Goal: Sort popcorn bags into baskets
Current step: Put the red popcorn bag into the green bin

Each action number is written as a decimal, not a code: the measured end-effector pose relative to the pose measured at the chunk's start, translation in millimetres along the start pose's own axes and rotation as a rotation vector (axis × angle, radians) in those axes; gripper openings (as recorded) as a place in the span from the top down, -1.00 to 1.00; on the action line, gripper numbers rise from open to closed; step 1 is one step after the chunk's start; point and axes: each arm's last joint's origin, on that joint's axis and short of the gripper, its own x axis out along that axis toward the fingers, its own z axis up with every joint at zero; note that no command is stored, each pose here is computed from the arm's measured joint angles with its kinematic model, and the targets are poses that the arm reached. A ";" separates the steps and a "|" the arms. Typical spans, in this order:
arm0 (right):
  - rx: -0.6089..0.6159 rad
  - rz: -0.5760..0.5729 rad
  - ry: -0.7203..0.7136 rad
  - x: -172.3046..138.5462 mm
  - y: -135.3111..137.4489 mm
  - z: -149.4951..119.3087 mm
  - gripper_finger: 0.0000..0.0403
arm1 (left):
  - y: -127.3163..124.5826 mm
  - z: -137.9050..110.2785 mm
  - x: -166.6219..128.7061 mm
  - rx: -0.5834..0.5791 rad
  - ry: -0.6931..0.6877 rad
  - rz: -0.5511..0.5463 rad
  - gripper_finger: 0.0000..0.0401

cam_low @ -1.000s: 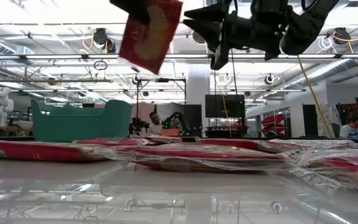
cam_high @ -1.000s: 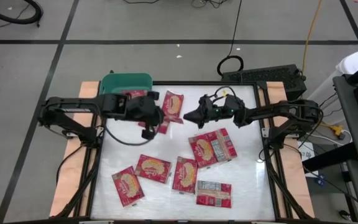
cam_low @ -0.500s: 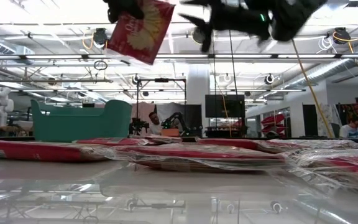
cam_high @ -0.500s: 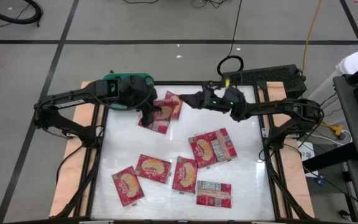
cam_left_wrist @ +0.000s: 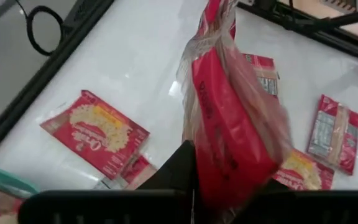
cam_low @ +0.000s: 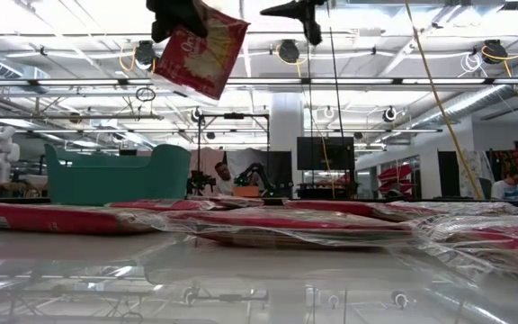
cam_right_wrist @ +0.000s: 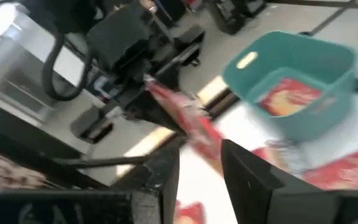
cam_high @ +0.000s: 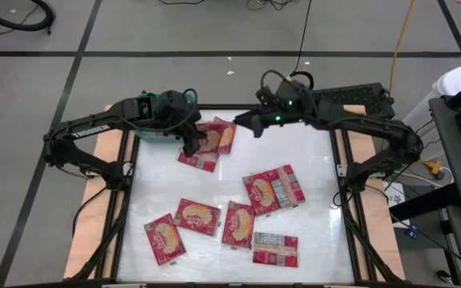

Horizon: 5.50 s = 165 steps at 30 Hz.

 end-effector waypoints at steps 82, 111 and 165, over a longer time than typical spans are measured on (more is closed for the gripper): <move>-0.288 0.167 -0.320 16.1 5.1 46.7 0.95 | 32.8 5.7 -110.9 0.124 -0.510 0.091 0.11; -0.231 -0.048 -0.119 23.4 -56.4 24.5 0.48 | 79.1 -15.1 -86.9 0.212 -0.109 0.318 0.92; -0.070 -0.006 -0.026 36.0 -43.0 -1.8 0.40 | 221.5 -62.6 29.1 -0.194 0.737 0.313 0.52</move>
